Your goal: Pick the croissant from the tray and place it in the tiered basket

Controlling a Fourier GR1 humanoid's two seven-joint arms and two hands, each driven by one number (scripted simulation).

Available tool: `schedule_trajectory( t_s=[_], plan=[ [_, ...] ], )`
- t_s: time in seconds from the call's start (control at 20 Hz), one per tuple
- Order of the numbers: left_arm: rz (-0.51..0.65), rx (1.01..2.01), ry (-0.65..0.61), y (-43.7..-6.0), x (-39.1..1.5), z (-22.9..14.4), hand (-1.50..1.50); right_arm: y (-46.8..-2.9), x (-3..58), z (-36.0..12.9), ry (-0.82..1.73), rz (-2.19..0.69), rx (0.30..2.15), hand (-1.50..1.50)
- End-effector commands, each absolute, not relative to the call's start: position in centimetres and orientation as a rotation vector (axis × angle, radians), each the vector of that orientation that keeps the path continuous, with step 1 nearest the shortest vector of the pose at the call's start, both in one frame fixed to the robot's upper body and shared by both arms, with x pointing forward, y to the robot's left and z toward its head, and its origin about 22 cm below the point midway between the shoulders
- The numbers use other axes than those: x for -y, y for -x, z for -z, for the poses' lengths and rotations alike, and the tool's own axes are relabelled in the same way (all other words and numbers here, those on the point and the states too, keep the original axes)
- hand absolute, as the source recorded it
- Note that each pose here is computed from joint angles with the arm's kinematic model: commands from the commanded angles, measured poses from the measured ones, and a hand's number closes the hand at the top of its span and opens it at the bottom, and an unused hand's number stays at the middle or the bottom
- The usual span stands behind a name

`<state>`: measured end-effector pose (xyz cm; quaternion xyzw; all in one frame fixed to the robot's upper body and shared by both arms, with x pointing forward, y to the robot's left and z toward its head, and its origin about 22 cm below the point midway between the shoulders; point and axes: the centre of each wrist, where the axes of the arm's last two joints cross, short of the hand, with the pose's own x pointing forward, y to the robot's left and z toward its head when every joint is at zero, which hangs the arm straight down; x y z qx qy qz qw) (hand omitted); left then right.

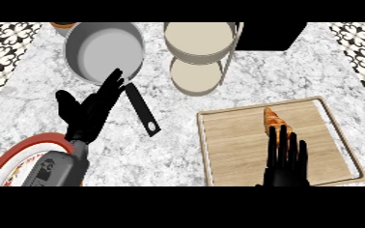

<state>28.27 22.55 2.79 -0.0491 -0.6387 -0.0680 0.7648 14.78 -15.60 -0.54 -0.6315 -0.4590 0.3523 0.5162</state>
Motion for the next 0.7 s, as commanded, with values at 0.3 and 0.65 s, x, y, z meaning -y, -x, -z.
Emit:
schedule_trajectory(
  t_s=[0.3, 0.65],
  plan=[
    [0.141, 1.397, 0.098, -27.5, -22.6, -1.3, 0.0, -15.2, 16.7, 3.7, 1.588, -0.844, 1.074, -1.5],
    [0.153, 1.385, 0.121, -28.5, -22.5, -2.2, 0.0, -14.9, 20.3, 2.2, 1.587, -0.82, 1.112, -1.5]
  ],
)
